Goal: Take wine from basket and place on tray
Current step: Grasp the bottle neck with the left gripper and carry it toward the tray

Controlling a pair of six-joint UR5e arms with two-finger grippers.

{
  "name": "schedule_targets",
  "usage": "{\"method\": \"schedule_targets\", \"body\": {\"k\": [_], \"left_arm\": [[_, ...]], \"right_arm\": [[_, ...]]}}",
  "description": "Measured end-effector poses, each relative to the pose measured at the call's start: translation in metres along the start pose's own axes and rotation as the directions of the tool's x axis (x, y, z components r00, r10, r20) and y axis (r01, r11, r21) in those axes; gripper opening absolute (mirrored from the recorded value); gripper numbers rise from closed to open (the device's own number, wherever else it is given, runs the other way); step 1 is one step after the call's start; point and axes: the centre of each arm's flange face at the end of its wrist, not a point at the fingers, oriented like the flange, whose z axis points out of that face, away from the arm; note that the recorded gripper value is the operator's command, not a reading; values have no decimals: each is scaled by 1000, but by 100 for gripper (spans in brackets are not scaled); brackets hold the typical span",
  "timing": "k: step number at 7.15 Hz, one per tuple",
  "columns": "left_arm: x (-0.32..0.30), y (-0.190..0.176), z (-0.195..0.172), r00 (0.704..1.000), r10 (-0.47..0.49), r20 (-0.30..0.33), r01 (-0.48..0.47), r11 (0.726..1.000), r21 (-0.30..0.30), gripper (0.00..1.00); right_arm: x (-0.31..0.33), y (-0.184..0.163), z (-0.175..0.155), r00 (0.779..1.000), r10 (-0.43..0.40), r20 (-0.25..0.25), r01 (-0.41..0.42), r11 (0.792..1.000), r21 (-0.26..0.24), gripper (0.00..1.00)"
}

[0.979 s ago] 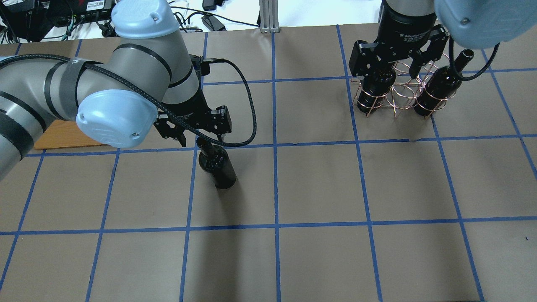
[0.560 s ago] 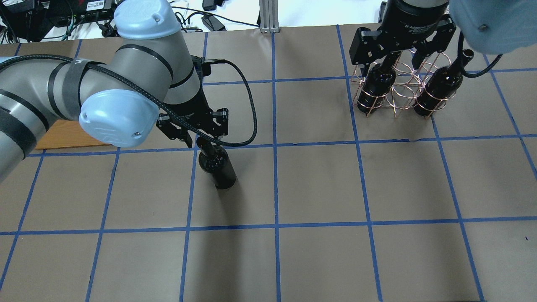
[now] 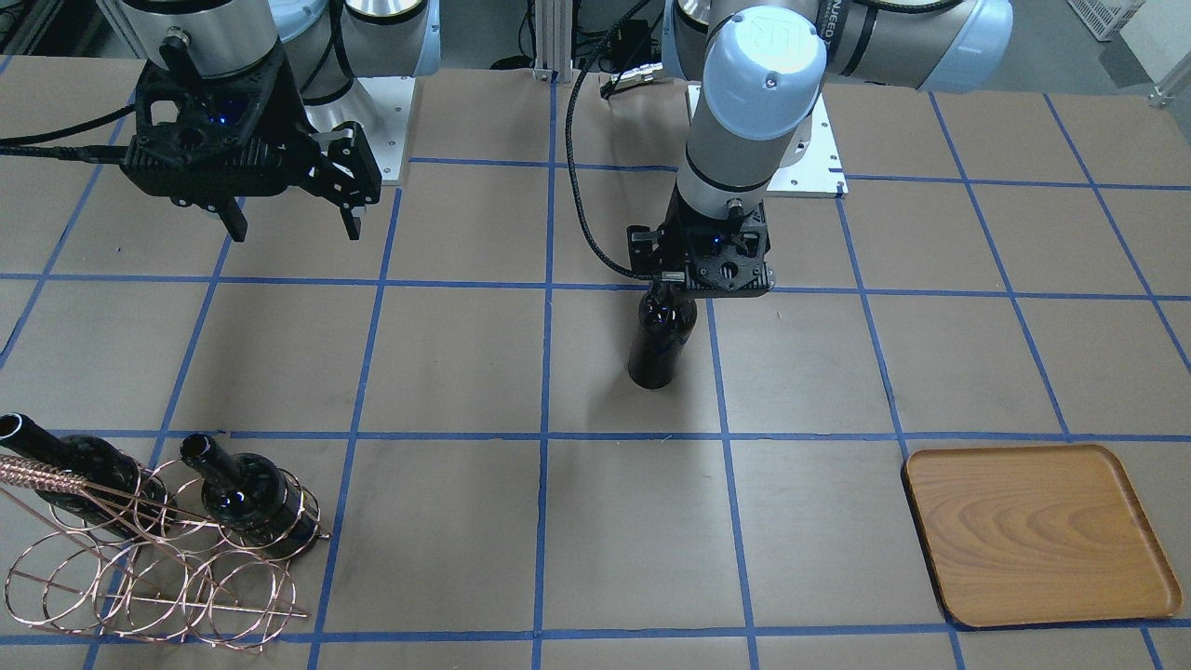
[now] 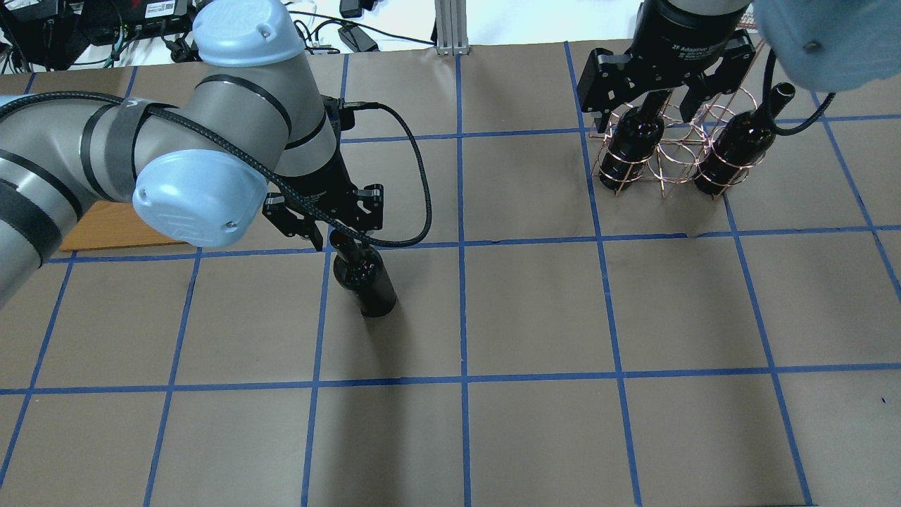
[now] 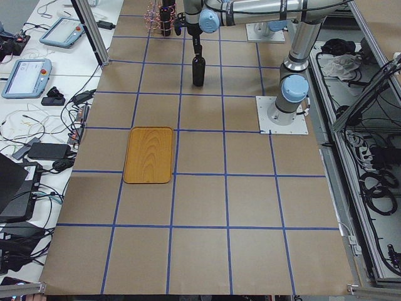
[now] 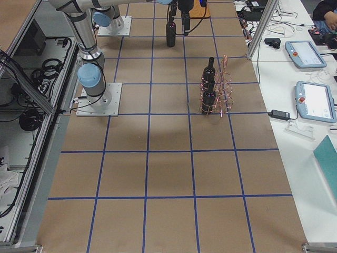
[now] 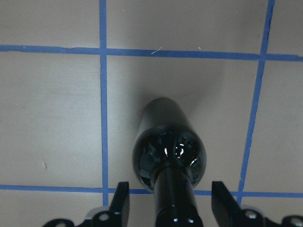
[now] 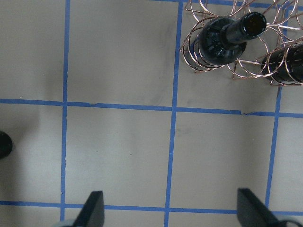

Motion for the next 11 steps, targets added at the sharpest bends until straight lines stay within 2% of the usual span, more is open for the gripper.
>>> {"method": "schedule_targets", "body": {"k": [3,4,5,7,8,11], "left_arm": [[1,2,-1,1000,-1,-13,1,1000,-11,32],[1,3,-1,1000,-1,-12,1,1000,-15,12],[1,5,-1,1000,1,-11,-1,1000,-20,0],[-1,10,-9,1000,9,-9,-9,1000,-20,0],[-4,10,-19,1000,9,-6,-9,1000,-1,0],[-45,-12,-83,999,45,0,-45,996,79,0]], "right_arm": [[0,-1,9,1000,-3,-3,3,1000,-21,100],[1,1,10,1000,-3,-9,3,1000,-29,100],[1,3,11,1000,-4,-14,3,999,-42,100],[1,5,10,1000,-2,-7,2,999,-44,100],[1,7,7,1000,-2,-3,2,999,-42,100],[1,11,2,1000,-2,-1,2,999,-38,100]]}}
